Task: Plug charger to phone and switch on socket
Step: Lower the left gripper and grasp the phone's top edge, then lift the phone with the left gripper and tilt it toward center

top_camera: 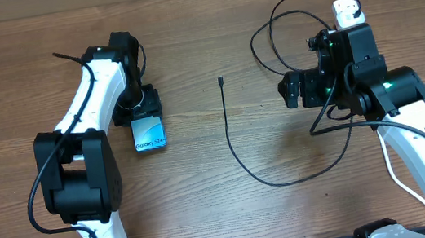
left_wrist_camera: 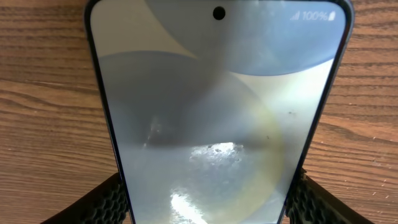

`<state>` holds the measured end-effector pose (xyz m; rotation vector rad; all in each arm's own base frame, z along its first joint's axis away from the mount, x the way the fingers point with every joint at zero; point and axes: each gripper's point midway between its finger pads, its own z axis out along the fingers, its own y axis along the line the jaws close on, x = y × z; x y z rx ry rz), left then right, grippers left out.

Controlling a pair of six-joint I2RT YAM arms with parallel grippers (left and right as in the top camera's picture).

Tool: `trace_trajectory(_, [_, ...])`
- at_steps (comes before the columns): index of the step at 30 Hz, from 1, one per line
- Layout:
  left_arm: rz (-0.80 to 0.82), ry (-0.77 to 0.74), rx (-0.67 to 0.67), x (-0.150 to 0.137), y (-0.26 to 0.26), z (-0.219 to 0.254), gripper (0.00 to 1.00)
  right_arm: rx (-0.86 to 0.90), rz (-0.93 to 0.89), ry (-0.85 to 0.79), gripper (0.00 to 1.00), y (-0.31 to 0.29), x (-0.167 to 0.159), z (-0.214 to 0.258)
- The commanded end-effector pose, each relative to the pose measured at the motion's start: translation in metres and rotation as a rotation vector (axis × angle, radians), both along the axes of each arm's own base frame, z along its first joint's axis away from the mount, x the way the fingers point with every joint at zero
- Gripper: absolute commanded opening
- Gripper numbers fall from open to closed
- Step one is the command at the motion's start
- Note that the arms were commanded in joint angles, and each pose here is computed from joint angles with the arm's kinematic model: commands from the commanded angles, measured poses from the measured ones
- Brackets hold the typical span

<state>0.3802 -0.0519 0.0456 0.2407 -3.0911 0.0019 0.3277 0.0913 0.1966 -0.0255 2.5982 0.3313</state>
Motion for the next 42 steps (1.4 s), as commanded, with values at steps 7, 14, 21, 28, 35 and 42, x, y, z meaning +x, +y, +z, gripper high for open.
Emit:
trace_trajectory(7, [0.063,0.002,-0.066,0.002,-0.014,0.008,0.04,-0.003,0.003,-0.032,1.00,0.001,0.005,0.010])
trace_trajectory(14, [0.212,0.069,-0.326,-0.003,-0.056,0.018,0.04,-0.002,0.002,-0.039,1.00,0.001,0.007,0.011])
trace_trajectory(21, [0.447,0.214,-0.667,-0.004,-0.095,0.050,0.04,0.000,0.002,-0.047,1.00,0.001,0.008,0.012])
trace_trajectory(28, [0.648,0.440,-0.947,-0.007,-0.125,0.094,0.04,0.002,-0.001,-0.046,1.00,0.001,0.008,0.012])
trace_trajectory(35, [0.660,0.582,-1.186,-0.009,-0.142,0.137,0.04,0.004,-0.004,-0.045,1.00,0.001,0.008,0.012])
trace_trajectory(42, [0.657,0.609,-1.242,-0.008,-0.144,0.148,0.04,0.005,-0.004,-0.044,1.00,0.001,0.008,0.012])
